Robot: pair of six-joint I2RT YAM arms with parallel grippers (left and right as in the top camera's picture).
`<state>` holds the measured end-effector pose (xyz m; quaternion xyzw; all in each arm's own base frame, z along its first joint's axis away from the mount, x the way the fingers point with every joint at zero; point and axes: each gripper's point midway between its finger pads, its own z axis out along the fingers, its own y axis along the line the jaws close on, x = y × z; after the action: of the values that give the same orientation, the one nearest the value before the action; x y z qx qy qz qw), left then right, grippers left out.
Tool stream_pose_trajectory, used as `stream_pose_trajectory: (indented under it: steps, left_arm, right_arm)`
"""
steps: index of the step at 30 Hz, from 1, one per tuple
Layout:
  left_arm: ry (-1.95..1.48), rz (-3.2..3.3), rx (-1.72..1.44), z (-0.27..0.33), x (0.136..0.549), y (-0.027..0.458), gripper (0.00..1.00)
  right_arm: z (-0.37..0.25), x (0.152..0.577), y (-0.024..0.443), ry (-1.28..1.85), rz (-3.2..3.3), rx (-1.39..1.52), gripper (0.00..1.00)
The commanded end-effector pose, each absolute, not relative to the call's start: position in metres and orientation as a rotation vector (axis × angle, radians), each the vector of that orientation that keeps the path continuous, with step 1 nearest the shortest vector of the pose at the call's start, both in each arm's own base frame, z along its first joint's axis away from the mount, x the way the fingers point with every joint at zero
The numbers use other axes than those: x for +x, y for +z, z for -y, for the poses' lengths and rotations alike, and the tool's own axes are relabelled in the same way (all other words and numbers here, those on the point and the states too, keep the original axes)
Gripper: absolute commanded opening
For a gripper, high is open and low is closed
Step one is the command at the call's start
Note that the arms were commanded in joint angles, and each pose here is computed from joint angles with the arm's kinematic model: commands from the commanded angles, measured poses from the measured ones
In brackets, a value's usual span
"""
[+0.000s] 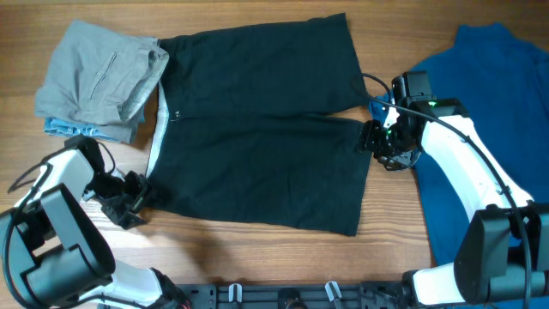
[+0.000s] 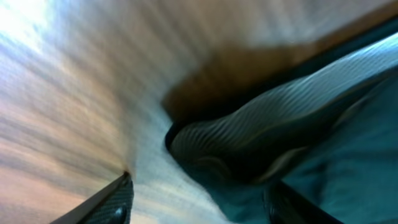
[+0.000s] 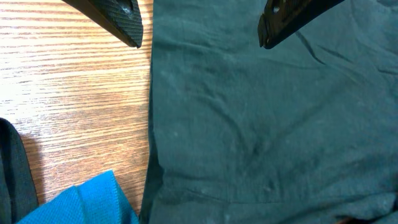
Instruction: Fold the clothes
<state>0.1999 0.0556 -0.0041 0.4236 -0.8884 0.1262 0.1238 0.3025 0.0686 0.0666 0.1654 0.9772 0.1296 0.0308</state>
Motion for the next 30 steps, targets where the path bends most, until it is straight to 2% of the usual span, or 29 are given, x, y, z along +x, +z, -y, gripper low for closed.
stream_pose_trajectory:
  steps: [1,4,8,12,20,22,24,25,27,29,30]
  left_arm:
    - [0.268,2.579,1.268,-0.066,0.184,-0.016,0.62]
    - [0.261,2.646,1.305,-0.077,0.198,-0.020,0.60]
    - [0.261,2.705,1.324,-0.085,0.211,-0.023,0.47]
    - [0.390,2.771,1.350,-0.082,0.235,-0.022,0.50]
    - [0.401,2.716,1.328,-0.073,0.221,-0.022,0.36]
    - [0.416,2.715,1.328,-0.071,0.222,-0.022,0.40]
    - [0.481,2.718,1.330,-0.067,0.228,-0.020,0.55]
    - [0.552,2.747,1.302,-0.062,0.236,-0.018,0.57]
    - [0.595,2.763,1.290,-0.060,0.241,-0.016,0.51]
    - [0.595,2.769,1.263,-0.059,0.239,-0.016,0.31]
    - [0.586,2.764,1.262,-0.059,0.237,-0.017,0.25]
  right_arm:
    - [-0.065,0.301,0.062,0.368,-3.022,0.505,0.64]
    - [-0.065,0.301,0.062,0.368,-3.020,0.505,0.64]
    - [-0.065,0.301,0.062,0.368,-3.021,0.520,0.64]
    - [-0.065,0.301,0.062,0.369,-3.018,0.520,0.64]
    - [-0.064,0.303,0.062,0.359,-3.006,0.559,0.65]
    - [-0.064,0.305,0.062,0.358,-2.999,0.557,0.65]
    - [-0.064,0.305,0.062,0.358,-2.999,0.557,0.65]
    - [-0.064,0.305,0.062,0.358,-2.999,0.555,0.65]
    - [-0.063,0.305,0.062,0.353,-2.997,0.552,0.65]
    - [-0.063,0.305,0.062,0.353,-2.998,0.553,0.65]
    - [-0.063,0.305,0.062,0.352,-3.001,0.554,0.65]
